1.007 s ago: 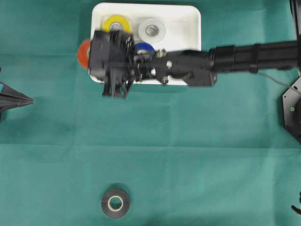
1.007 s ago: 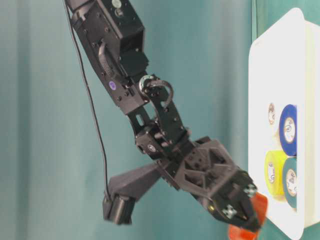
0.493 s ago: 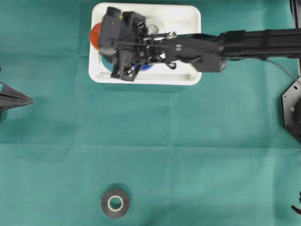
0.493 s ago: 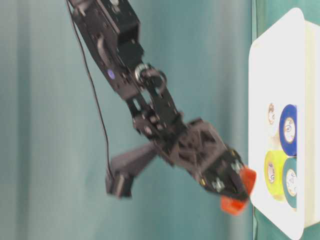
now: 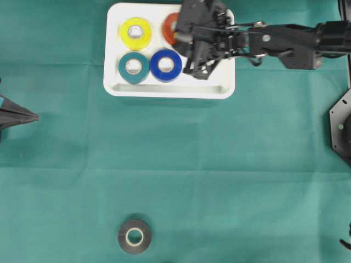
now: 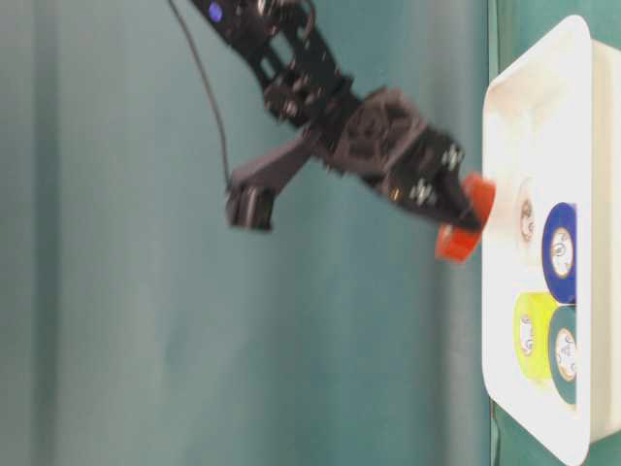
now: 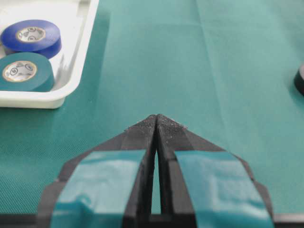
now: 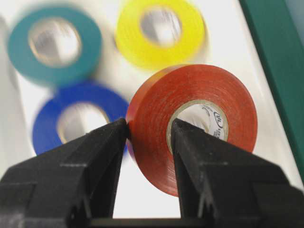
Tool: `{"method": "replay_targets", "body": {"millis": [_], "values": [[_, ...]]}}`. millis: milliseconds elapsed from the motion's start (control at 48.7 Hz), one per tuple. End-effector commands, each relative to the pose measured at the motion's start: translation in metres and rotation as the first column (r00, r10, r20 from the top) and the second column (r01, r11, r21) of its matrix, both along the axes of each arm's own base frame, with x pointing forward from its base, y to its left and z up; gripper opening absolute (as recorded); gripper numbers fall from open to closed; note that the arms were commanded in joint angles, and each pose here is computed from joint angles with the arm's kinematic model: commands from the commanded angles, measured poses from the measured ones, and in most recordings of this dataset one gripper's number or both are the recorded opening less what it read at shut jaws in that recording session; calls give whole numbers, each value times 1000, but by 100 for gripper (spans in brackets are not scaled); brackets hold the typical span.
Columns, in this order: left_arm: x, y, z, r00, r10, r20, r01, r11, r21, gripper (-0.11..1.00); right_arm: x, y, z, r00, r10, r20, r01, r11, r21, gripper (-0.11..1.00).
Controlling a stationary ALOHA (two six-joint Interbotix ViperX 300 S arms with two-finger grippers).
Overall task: Put the tape into the white case with the right arm.
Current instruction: 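Lower the orange-red roll into the tray's right side and release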
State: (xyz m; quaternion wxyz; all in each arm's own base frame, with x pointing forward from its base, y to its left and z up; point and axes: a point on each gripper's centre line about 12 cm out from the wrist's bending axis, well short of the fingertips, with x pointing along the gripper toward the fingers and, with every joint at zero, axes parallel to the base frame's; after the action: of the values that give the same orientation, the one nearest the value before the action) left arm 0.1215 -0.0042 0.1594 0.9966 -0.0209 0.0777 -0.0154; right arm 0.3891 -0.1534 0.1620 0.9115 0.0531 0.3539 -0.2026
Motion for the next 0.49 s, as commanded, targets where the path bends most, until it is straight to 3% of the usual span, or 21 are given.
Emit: {"method": "replay_targets", "body": {"millis": [0,205,473], "values": [[1,0,6,1000,3,11,-3,1000,0,1,-12,-4,17,999,-13,40,14,1000,-12,2],[1,0,6,1000,3,8,-3,1000,0,1,-32,-5,10,999,-37,12,37,999,-1,2],[1,0,6,1000,3,11,-3,1000,-2,1,-41,-1,-2,999,-36,-19,36,999,13,2]]}}
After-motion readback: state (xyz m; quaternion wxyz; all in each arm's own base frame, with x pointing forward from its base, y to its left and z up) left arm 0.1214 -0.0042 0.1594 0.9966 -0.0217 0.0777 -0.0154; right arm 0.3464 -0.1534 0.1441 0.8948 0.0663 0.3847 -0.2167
